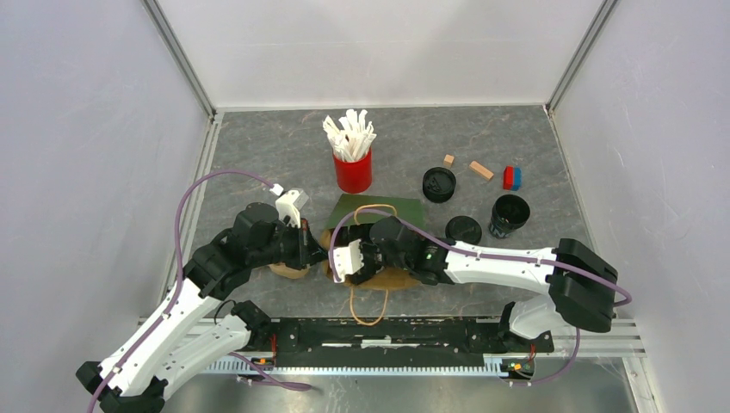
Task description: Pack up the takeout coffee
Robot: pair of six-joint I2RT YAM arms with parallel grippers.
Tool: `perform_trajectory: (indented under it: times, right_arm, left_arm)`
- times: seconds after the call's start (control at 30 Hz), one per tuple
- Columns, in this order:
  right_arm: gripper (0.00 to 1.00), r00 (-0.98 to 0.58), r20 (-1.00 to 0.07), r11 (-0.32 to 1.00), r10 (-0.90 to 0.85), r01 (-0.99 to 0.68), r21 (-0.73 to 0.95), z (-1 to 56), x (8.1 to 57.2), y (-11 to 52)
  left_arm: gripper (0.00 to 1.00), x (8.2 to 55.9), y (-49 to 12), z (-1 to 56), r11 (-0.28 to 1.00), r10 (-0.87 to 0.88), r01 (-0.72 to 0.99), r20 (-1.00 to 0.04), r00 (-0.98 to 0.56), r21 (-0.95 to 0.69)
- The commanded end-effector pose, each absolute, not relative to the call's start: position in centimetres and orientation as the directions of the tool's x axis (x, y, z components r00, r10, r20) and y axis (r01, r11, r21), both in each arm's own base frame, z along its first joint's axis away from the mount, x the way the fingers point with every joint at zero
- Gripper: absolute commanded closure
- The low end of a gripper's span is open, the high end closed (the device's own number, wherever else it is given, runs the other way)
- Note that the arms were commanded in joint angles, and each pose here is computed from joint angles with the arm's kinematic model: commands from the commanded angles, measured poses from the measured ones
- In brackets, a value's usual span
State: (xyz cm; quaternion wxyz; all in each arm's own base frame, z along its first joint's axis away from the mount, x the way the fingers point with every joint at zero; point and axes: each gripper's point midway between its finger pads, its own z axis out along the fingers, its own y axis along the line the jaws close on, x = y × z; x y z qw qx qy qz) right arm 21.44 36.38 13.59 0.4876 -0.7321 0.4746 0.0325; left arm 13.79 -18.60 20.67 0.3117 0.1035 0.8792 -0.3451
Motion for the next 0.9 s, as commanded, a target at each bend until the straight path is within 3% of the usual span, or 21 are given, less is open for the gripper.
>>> perform_trajectory:
  times: [0.0, 0.47, 0.87]
  right_arm:
    - [0.03, 0.552, -0.571, 0.028, -0.608, -0.704, -0.71, 17.9, 22.0, 37.5]
    - [0.09, 0.554, -0.576, 0.015, -0.602, -0.713, -0.701, 17.7, 21.3, 36.8]
    - [0.37, 0.562, -0.596, -0.022, -0.573, -0.738, -0.674, 17.3, 20.2, 36.9]
  left_arm:
    - [0.98, 14.0, -19.3, 22.1, 0.707, -0.075, 0.401, -0.625, -0.777, -0.582]
    - [0.98, 14.0, -19.3, 22.0, 0.708, -0.074, 0.4, -0.624, -0.778, -0.582]
    - [0.98, 14.0, -19.4, 22.1, 0.706, -0.072, 0.403, -0.625, -0.777, -0.583]
